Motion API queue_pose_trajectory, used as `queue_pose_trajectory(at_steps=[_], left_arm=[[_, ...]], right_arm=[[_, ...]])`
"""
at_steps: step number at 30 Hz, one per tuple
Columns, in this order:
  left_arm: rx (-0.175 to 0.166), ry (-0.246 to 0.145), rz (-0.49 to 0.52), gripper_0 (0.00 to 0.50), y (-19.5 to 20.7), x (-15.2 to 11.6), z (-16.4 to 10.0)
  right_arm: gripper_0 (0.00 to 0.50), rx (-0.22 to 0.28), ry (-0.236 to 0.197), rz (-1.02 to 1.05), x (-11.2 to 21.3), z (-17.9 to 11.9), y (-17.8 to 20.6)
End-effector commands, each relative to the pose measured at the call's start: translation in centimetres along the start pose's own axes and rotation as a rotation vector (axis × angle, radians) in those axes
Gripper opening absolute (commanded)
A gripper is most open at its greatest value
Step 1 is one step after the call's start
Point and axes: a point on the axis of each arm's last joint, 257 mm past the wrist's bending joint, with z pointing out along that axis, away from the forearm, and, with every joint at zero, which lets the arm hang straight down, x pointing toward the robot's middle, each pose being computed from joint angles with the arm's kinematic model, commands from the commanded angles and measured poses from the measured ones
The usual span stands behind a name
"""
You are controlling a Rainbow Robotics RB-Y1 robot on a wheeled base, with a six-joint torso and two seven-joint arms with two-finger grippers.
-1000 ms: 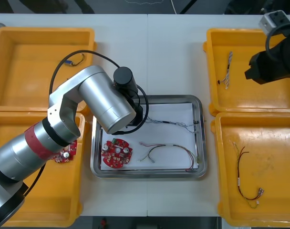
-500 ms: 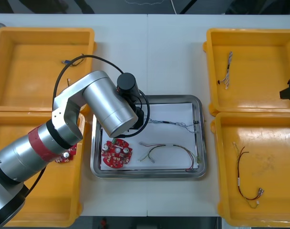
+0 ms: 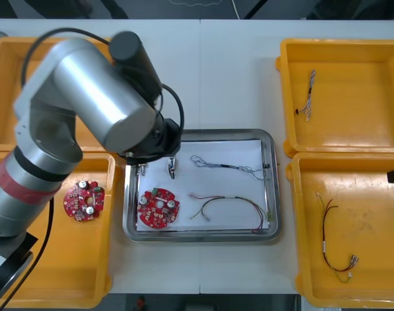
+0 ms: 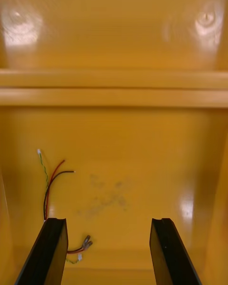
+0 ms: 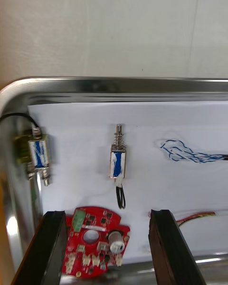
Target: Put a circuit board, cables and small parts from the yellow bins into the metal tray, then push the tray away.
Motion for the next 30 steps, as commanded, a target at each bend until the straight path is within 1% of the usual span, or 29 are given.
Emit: queue_pose_trajectory(at_steps=[1, 2, 5, 7, 9, 11, 12, 14, 18, 22, 24, 25, 26, 28, 30], left_arm=[[0.024, -0.07, -0.031, 0.5, 2.9, -2.6, -4.7], [0.03, -0.088, -0.026, 0.5, 3.6, -3.3, -5.6], [0.032, -0.117, -0.018, 0.5, 5.2, -4.7, -6.9], [0.021, -0.144, -0.018, 0.5, 7.2, -6.0, -7.9], [0.013, -0.153, -0.022, 0.5, 8.8, -6.5, -8.4], [-0.012, -0.16, -0.015, 0.5, 11.2, -6.9, -8.8], [-0.02, -0.161, -0.013, 0.5, 11.9, -7.0, -8.9], [-0.053, -0.162, 0.006, 0.5, 14.3, -7.1, -9.1], [-0.086, -0.16, 0.031, 0.5, 17.7, -7.2, -9.6], [-0.108, -0.14, 0.061, 0.5, 20.7, -6.8, -9.6], [-0.128, -0.132, 0.078, 0.5, 22.3, -6.7, -9.5], [-0.133, -0.128, 0.081, 0.5, 22.7, -6.6, -9.4], [-0.146, -0.122, 0.087, 0.5, 23.4, -6.6, -9.3], [-0.161, -0.11, 0.092, 0.5, 24.5, -6.5, -9.0], [-0.174, -0.096, 0.099, 0.5, 25.8, -6.5, -8.9]], right_arm=[[0.5, 0.047, -0.009, 0.042, 0.5, -1.0, -1.7], [0.5, 0.058, -0.008, 0.047, 0.5, -1.0, -2.0], [0.5, 0.068, -0.003, 0.043, 0.7, -0.8, -2.0], [0.5, 0.066, 0.004, 0.041, 0.9, -0.6, -1.8], [0.5, 0.063, 0.005, 0.044, 0.9, -0.6, -1.7], [0.5, 0.06, 0.005, 0.045, 0.9, -0.6, -1.7], [0.5, 0.059, 0.006, 0.046, 0.9, -0.6, -1.6], [0.5, 0.059, 0.006, 0.046, 0.9, -0.6, -1.6], [0.5, 0.053, 0.001, 0.041, 0.7, -0.7, -1.4], [0.5, 0.039, -0.008, 0.004, -0.2, -0.8, -0.4], [0.5, 0.034, -0.006, -0.038, -0.8, -0.8, 0.6], [0.5, 0.033, -0.006, -0.046, -0.9, -0.8, 0.8], [0.5, 0.032, -0.005, -0.069, -1.1, -0.9, 1.3], [0.5, 0.021, -0.009, -0.106, -1.8, -1.0, 2.3], [0.5, -0.007, -0.014, -0.153, -2.5, -1.2, 4.0]])
